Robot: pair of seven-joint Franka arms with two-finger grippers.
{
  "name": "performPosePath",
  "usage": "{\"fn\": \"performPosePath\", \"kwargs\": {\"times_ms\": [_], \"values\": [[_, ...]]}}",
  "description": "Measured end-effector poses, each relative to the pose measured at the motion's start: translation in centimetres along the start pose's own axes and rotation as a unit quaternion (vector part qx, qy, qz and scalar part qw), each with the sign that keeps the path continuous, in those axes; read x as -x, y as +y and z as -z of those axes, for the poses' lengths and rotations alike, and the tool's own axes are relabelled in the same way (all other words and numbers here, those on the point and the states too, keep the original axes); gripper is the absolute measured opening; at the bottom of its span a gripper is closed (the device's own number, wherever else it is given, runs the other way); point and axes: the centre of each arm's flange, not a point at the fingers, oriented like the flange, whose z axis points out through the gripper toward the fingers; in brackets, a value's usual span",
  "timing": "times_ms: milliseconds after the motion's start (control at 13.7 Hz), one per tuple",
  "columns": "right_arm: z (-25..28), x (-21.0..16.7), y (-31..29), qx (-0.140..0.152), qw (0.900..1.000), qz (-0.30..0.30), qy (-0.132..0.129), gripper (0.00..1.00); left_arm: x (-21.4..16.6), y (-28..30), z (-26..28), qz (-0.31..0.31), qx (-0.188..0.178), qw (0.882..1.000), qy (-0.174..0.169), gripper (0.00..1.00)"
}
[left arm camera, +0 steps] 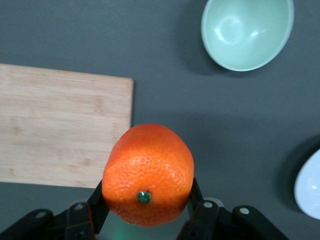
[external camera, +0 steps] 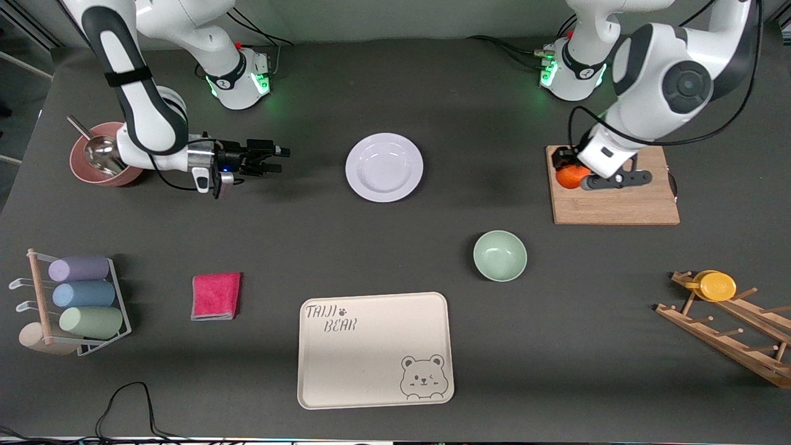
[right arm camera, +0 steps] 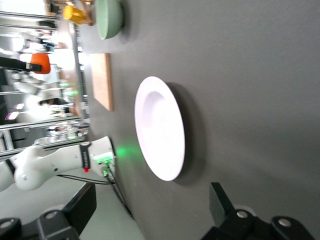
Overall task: Place orange and plate with both arms
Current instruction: 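Grasp and lift the orange with the left gripper while the right gripper approaches the plate, then carry the orange over the white plate with the left gripper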
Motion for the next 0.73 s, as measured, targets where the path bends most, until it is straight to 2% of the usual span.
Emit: {"fn": "performPosePath", "kwargs": {"times_ms": [219, 511, 730], "values": [[-1.9, 1.1, 3.4, -0.041, 0.999, 0.019, 0.004, 1.0, 3.3, 7.5, 1.1, 0.022, 0.012, 1.0, 0.008, 0.65], [-3.4, 2.6, 6.9, -0.083, 0.996, 0.033, 0.015, 1.0, 9.5, 16.9, 0.2, 0.044, 0.004, 0.999, 0.012, 0.65], [-4.2, 3.3, 8.4, -0.098, 0.994, 0.032, 0.018, 1.0, 12.9, 22.4, -2.4, 0.054, 0.025, 0.998, 0.016, 0.65]]}}
